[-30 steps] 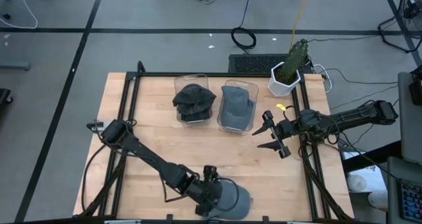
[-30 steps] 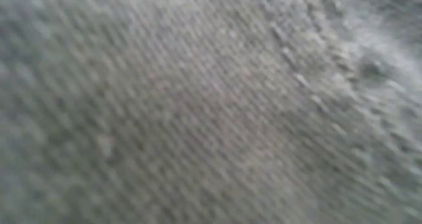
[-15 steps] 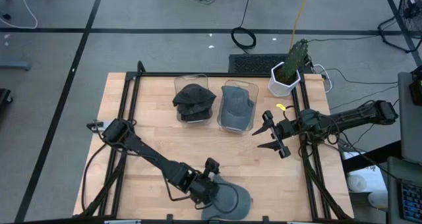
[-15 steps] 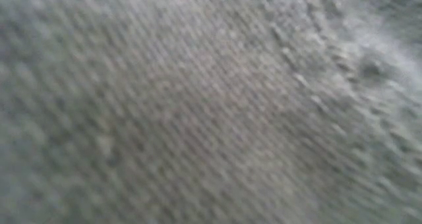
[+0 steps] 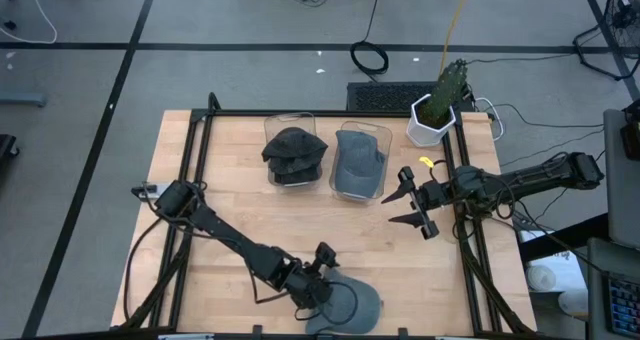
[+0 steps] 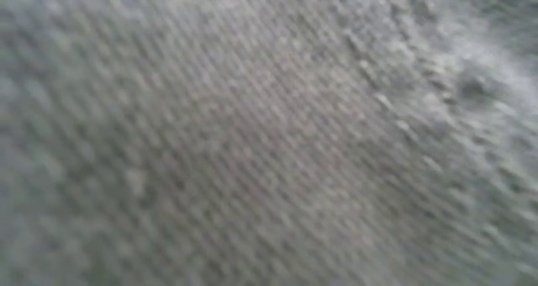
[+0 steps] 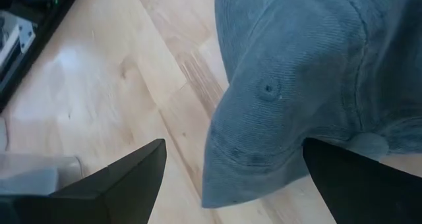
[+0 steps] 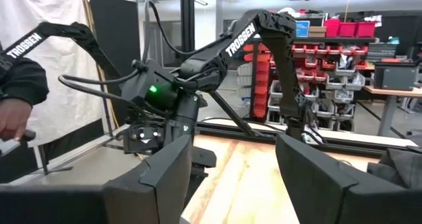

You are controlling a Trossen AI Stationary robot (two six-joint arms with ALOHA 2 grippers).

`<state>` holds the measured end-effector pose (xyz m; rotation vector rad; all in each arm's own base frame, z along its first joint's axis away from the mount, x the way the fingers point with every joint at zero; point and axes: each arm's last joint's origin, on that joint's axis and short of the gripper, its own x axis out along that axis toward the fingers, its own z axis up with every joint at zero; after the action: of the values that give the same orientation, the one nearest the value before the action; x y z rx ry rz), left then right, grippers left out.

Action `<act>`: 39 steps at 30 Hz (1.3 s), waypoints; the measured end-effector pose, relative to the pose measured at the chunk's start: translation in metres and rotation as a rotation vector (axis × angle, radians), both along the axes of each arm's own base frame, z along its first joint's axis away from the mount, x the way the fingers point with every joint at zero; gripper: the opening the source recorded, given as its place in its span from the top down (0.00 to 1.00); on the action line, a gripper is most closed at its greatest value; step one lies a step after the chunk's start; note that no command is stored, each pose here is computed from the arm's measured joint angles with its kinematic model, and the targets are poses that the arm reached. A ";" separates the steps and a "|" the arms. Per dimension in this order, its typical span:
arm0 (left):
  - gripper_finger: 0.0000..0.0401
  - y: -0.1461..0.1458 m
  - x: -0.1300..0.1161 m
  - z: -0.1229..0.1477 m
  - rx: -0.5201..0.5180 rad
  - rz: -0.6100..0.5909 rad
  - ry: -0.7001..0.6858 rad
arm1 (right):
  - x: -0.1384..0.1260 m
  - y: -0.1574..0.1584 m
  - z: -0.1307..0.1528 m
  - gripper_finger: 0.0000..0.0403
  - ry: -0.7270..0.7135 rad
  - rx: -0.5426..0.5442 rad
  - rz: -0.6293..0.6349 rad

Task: Pick & Place hat
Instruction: Put the gray cap into the right transparent bin

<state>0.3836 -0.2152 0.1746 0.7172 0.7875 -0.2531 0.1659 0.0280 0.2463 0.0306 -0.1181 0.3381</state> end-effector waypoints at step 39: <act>0.39 0.020 0.023 0.012 0.191 -0.259 -0.077 | 0.000 0.000 -0.002 0.48 0.022 -0.005 0.002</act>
<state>0.4065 -0.1952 0.1871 1.0054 0.6505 -0.3849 0.1661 0.0281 0.2441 0.0290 -0.0952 0.3397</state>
